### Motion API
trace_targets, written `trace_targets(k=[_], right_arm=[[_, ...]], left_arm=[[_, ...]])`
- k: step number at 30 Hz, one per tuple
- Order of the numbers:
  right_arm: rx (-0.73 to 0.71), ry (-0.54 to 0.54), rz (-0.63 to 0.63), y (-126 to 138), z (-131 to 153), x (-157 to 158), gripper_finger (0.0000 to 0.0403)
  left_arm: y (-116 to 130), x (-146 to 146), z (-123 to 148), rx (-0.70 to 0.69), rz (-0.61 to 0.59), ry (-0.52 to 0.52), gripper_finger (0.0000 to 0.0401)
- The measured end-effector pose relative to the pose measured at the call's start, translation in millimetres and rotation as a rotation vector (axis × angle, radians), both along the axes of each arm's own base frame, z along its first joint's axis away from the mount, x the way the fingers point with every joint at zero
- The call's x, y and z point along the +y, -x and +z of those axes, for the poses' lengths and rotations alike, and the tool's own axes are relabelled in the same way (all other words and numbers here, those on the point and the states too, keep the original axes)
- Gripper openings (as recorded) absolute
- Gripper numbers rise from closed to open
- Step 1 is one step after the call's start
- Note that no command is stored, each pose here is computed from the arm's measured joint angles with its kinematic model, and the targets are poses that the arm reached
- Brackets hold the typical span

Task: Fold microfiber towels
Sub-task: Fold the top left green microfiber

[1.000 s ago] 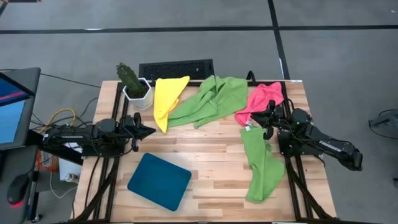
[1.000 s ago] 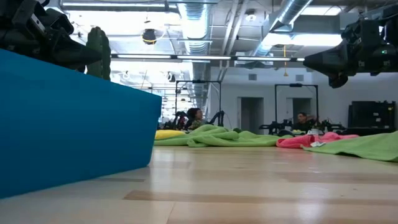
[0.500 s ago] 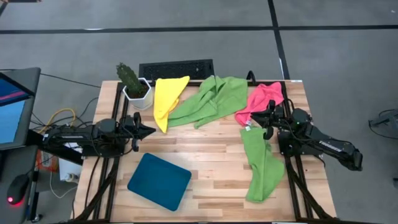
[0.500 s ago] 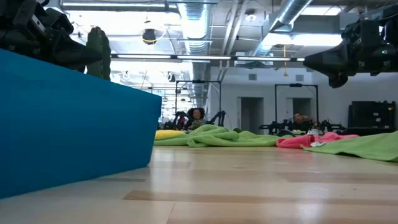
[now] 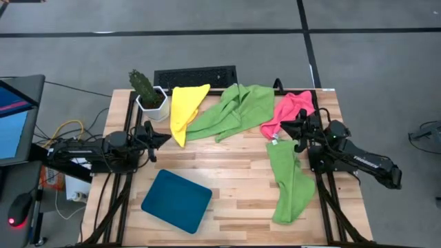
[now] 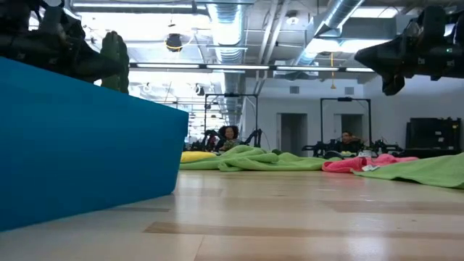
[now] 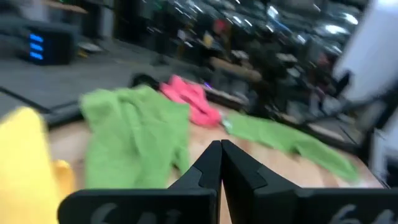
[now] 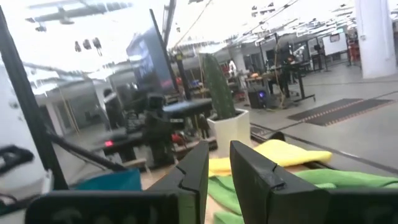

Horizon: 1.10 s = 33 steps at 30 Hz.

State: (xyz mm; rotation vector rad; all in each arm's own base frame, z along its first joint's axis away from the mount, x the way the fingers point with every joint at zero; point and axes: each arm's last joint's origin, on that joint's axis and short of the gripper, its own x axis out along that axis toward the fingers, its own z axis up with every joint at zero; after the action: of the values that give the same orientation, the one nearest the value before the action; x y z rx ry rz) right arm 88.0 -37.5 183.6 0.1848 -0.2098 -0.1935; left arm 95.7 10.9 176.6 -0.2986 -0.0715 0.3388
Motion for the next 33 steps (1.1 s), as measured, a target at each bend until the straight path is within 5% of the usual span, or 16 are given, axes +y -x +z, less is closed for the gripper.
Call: trace_targets(k=[8, 14, 26, 33], right_arm=[[-0.139, -0.095, 0.024, 3, 11, 1, 0.0093], [-0.202, -0.084, -0.054, 5, 24, 0, 0.0093], [0.029, -0.131, -0.149, -26, 43, -19, 0.0172], [0.231, -0.042, -0.170, -69, 60, -41, 0.0219]], left_arm=[[5, 1, 27, -0.264, 0.062, -0.046, 0.0000], [6, 1, 30, -0.304, 0.063, -0.048, 0.0000], [-16, 0, 54, -0.165, 0.002, -0.085, 0.0083], [-47, 4, 79, 0.120, 0.100, -0.154, 0.0124]])
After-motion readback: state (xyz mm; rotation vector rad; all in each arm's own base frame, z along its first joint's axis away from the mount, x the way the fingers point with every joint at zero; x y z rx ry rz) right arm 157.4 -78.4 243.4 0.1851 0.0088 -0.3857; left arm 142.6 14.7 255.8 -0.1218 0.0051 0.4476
